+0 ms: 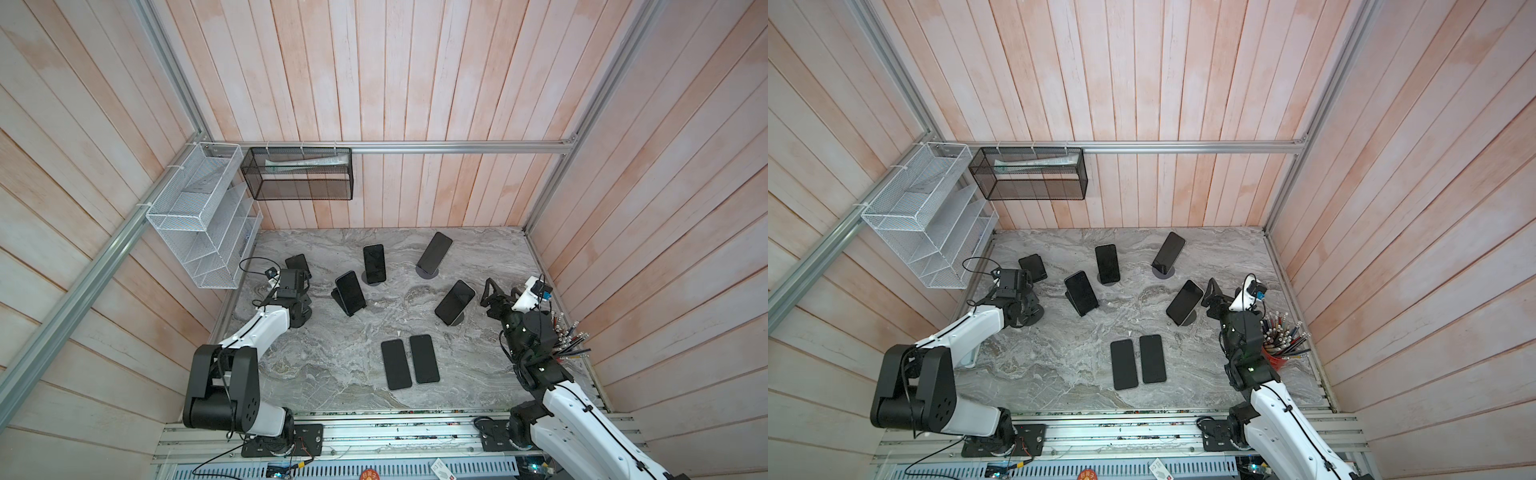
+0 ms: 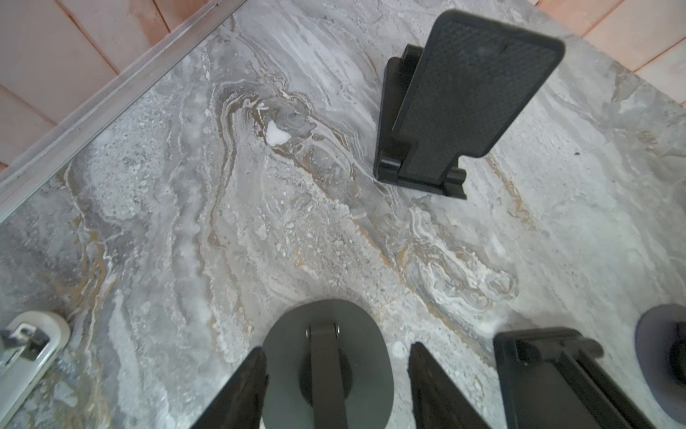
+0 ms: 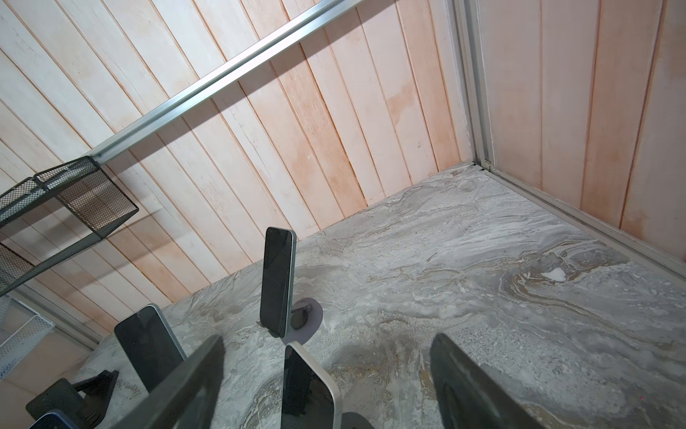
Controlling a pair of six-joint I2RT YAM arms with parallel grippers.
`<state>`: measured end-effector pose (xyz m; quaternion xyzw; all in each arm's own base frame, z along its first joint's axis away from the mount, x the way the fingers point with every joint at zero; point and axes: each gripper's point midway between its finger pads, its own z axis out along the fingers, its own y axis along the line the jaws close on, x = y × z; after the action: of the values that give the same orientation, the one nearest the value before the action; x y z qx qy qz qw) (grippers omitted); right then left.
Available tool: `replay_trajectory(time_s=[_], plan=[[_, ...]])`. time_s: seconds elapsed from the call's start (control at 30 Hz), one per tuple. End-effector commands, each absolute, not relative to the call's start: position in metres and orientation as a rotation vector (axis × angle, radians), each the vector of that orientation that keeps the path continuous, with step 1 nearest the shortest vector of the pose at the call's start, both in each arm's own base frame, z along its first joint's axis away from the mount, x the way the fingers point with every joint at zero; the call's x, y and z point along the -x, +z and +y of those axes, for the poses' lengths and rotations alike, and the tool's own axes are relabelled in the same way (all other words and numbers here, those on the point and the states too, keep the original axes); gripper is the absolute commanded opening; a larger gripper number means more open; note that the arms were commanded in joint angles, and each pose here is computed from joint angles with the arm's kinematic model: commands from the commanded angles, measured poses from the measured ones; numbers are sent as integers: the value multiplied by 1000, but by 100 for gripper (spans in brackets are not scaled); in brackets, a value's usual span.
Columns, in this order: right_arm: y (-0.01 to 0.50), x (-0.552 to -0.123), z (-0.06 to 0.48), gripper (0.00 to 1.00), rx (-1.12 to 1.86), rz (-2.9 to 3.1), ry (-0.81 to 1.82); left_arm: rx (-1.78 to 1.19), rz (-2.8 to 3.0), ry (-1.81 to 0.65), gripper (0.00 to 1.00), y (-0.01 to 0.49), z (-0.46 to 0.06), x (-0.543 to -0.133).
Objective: Remove the phone from the phone stand
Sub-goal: Place the phone stand at the middle-left of the table.
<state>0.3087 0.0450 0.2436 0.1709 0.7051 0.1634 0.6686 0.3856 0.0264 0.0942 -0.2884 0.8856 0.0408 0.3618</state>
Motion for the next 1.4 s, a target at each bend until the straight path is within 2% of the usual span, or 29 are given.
replay_trajectory(time_s=[0.0, 0.27, 0.4, 0.5, 0.57, 0.67, 0.9, 1.0, 1.13, 1.27, 1.37], plan=[[247, -308, 43, 87, -395, 1562, 378, 711, 2217, 140, 50, 110, 35, -410], [246, -310, 41, 87, -390, 1569, 351, 703, 2305, 219, 69, 88, 39, -417], [245, -311, 43, 87, -386, 1573, 361, 694, 2317, 193, 78, 87, 35, -419], [243, -311, 45, 87, -383, 1578, 371, 687, 2330, 123, 81, 99, 24, -419], [244, -311, 47, 87, -376, 1579, 381, 649, 2282, 73, 85, 124, 15, -418], [248, -312, 50, 88, -345, 1580, 373, 588, 2206, 9, 100, 165, 6, -411], [241, -332, 83, 93, -174, 1710, 419, 465, 2006, -103, 100, 280, -3, -384], [249, -337, 90, 93, -179, 1775, 444, 365, 1880, -297, 100, 335, -31, -371], [289, -332, 104, 88, -180, 1765, 553, 196, 1704, -578, 100, 396, -85, -356], [311, -320, 111, 87, -138, 1810, 523, 90, 1584, -770, 100, 438, -114, -352], [313, -306, 116, 87, -134, 1818, 525, 59, 1561, -825, 100, 445, -123, -356]])
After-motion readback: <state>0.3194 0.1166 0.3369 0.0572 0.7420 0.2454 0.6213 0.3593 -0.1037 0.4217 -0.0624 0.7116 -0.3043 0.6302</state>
